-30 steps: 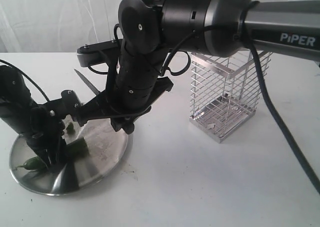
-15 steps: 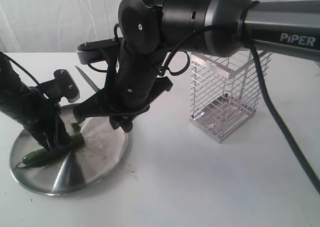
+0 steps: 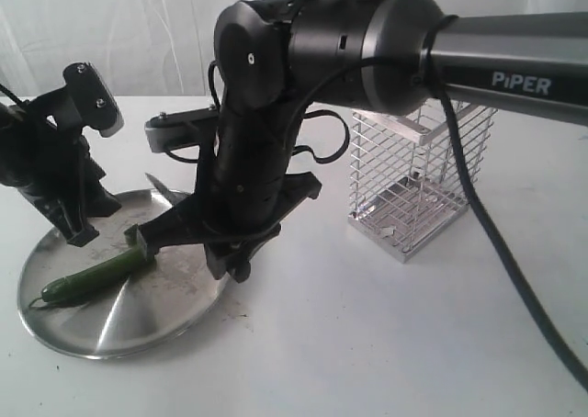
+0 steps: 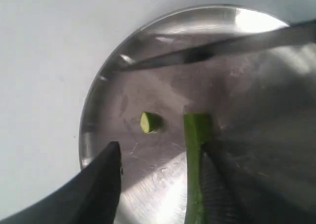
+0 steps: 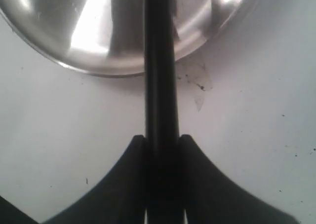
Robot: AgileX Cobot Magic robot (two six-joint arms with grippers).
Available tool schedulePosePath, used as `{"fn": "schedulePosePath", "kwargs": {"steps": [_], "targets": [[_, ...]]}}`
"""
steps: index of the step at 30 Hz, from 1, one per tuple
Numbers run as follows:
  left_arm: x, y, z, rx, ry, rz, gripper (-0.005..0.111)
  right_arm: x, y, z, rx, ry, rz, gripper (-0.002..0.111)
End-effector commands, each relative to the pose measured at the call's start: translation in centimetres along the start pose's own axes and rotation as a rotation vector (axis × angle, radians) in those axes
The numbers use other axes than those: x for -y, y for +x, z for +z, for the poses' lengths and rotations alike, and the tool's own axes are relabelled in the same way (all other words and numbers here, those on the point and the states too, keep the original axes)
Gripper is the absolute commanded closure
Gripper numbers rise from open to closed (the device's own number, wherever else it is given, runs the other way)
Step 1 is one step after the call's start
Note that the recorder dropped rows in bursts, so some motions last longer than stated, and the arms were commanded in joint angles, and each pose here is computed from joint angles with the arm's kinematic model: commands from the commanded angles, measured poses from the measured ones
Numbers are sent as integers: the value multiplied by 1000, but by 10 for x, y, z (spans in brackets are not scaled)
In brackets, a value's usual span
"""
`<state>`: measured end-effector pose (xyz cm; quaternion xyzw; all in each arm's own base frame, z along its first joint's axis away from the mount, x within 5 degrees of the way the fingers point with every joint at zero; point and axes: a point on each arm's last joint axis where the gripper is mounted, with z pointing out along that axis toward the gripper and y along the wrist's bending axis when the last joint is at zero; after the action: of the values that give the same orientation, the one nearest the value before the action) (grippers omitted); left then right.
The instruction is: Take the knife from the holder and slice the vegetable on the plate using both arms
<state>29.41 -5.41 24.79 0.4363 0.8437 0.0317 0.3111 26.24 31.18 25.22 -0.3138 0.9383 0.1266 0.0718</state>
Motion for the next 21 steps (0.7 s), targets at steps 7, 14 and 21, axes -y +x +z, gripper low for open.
{"fn": "schedulePosePath", "kwargs": {"steps": [7,14,21], "targets": [[-1,-2,-4,20,-22,-87,56,-25,7,19,-6,54,-17,108],[-2,-2,-4,30,-32,-133,56,-37,29,43,-8,84,15,108],[-2,-3,-4,37,-32,-172,56,-49,34,46,57,52,45,108]]}}
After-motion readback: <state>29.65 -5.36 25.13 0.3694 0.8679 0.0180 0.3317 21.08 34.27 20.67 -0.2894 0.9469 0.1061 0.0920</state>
